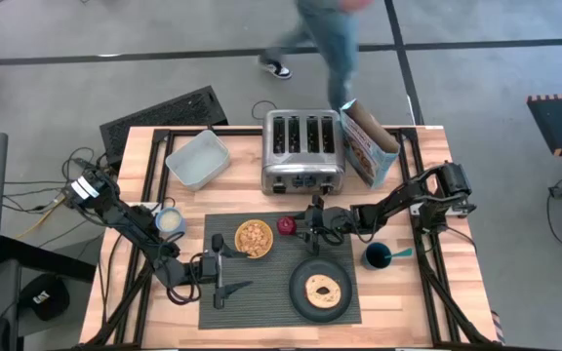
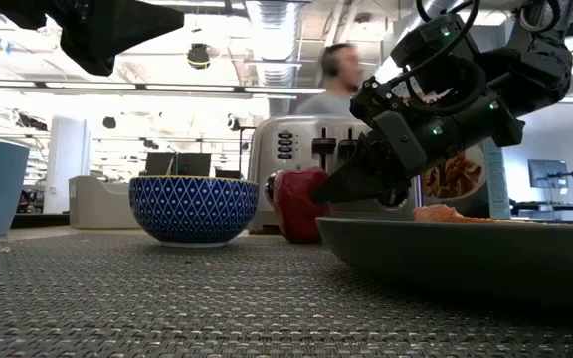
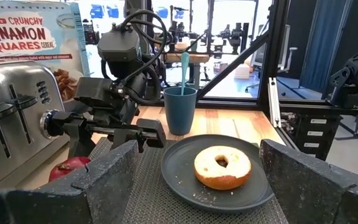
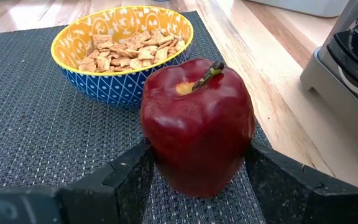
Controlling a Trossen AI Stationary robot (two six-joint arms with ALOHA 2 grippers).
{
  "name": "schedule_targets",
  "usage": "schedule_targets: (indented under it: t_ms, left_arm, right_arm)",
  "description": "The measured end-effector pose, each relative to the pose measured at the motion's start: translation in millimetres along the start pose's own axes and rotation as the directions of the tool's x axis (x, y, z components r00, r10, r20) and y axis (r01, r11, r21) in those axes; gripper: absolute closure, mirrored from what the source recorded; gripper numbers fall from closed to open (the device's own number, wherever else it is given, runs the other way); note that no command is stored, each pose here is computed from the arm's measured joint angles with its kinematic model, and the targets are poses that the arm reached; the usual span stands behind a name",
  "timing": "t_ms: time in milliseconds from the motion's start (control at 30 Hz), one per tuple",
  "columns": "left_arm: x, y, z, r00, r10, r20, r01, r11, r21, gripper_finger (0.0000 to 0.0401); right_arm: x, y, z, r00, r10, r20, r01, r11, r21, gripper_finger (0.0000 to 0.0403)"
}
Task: Arrange a breakfast setting
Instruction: Put the apple on the gray place mat to the right side of the yellow bowl
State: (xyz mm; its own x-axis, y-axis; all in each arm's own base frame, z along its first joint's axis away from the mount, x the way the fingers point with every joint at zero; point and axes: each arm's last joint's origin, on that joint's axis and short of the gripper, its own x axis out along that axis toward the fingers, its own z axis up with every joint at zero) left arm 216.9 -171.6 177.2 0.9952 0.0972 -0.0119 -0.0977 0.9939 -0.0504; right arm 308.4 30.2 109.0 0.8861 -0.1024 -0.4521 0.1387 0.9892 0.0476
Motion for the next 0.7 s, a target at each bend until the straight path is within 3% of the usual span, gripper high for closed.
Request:
schedule_targets:
  t_ms: [700]
  left_arm:
    - [0.8,0.8,-0.1,1.0,0.003,-0.001,-0.003,1.0,-0.008,0.0079]
  right_arm:
    - [0.1,-0.1,-1.2,1.0,0.002,-0.008,-0.002,1.0,0.015,0.0137]
